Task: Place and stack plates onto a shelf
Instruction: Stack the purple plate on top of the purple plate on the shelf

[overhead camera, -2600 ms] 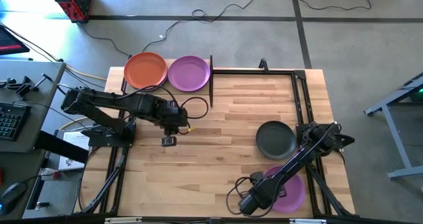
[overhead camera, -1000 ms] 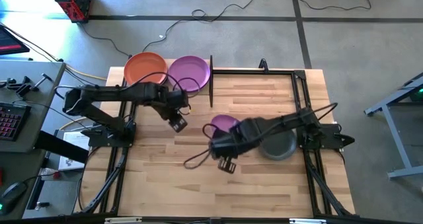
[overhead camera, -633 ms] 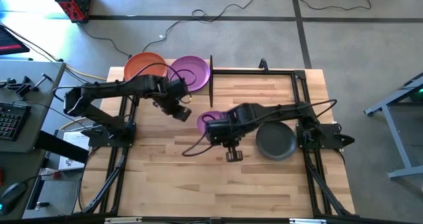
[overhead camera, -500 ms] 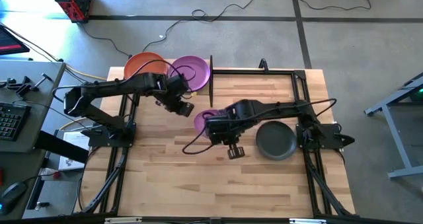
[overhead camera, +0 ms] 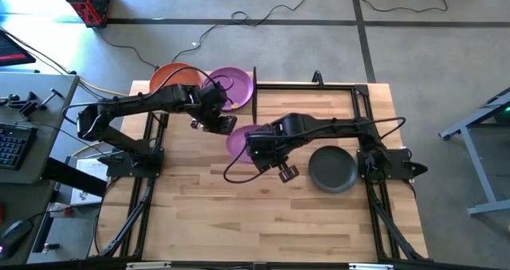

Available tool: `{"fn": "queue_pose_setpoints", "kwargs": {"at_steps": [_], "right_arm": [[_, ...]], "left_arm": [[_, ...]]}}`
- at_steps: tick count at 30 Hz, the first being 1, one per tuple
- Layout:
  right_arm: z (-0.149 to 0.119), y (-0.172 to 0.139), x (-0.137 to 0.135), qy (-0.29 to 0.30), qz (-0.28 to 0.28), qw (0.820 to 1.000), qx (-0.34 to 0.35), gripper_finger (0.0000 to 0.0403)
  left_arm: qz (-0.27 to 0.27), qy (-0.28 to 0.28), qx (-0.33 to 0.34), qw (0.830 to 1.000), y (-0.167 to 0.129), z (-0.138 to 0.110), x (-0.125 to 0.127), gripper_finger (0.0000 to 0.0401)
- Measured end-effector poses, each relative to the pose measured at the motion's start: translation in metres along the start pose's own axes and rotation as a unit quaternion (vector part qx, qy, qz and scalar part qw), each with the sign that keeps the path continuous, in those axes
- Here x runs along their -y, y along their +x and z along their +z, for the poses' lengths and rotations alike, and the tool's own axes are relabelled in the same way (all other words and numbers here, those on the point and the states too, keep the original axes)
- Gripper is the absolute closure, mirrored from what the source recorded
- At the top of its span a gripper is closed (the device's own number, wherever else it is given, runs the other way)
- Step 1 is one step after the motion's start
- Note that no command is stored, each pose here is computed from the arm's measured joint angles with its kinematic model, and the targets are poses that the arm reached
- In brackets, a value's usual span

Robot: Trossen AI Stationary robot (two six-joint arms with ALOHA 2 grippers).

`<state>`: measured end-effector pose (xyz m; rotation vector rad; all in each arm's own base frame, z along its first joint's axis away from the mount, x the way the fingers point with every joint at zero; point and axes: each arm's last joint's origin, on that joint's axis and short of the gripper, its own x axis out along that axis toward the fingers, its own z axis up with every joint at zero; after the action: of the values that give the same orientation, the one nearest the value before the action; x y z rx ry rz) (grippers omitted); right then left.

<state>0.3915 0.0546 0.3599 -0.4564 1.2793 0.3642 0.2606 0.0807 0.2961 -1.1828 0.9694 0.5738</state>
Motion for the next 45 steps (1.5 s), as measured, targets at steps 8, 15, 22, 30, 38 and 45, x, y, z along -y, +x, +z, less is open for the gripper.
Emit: {"fn": "queue_pose_setpoints", "kwargs": {"at_steps": [8,15,22,30,38,45], "right_arm": [[-0.004,0.0,0.009,-0.014,-0.034,0.999,-0.016,0.0403],[-0.005,0.0,0.01,-0.014,-0.062,0.998,-0.028,0.0403],[-0.003,0.0,0.011,-0.011,-0.067,0.997,-0.022,0.0403],[-0.002,0.0,0.012,-0.009,-0.081,0.996,-0.022,0.0403],[-0.003,0.0,0.011,0.0,-0.077,0.997,-0.025,0.0403],[-0.005,-0.001,0.011,-0.001,-0.097,0.994,-0.044,0.0376]], "left_arm": [[-0.006,-0.017,0.004,1.0,0.0,0.001,0.001,0.0285],[-0.006,-0.025,0.005,1.0,0.0,0.001,0.001,0.0285],[-0.003,-0.024,0.01,1.0,0.0,0.001,0.001,0.0315],[-0.005,-0.013,0.022,1.0,0.0,0.003,0.002,0.0379],[-0.02,0.003,0.059,0.998,-0.001,0.006,0.008,0.0395],[-0.007,0.005,0.075,0.997,-0.001,0.007,0.007,0.0396]]}}
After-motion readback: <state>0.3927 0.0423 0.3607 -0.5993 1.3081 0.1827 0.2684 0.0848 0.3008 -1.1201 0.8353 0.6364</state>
